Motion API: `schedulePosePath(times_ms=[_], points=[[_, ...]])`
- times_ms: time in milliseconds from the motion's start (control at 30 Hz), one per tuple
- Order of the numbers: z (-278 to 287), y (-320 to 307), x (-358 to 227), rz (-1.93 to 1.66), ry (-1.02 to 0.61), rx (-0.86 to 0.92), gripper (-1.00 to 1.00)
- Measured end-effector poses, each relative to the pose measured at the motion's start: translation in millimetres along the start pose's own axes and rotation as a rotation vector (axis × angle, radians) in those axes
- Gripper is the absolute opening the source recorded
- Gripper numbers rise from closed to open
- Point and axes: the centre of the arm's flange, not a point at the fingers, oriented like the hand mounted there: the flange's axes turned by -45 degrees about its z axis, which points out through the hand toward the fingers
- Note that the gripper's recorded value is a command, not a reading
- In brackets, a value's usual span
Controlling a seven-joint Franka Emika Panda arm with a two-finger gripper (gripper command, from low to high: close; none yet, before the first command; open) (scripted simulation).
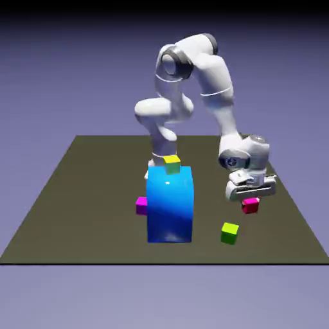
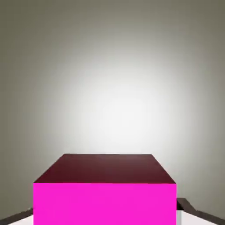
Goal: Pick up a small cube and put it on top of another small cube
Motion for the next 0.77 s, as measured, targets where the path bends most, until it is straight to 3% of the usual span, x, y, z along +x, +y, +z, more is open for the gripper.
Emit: schedulePosePath(times_ms=[233, 400, 467, 667, 700, 767], points=[[-35.5, 2.1, -3.2, -0.004, -0.004, -0.009, -1.0], [-79.1, 113.1, 112.1, 0.465, 0.001, -0.003, -1.0], [-91.2, 145.4, 132.7, 0.573, -0.001, 0.005, -1.0], [-23.7, 145.5, 133.4, 0.574, 0.0, 0.005, -1.0], [-21.2, 145.4, 133.1, 0.573, -0.001, 0.005, 1.0], [-21.1, 145.5, 133.1, 0.573, -0.001, 0.004, 1.0]])
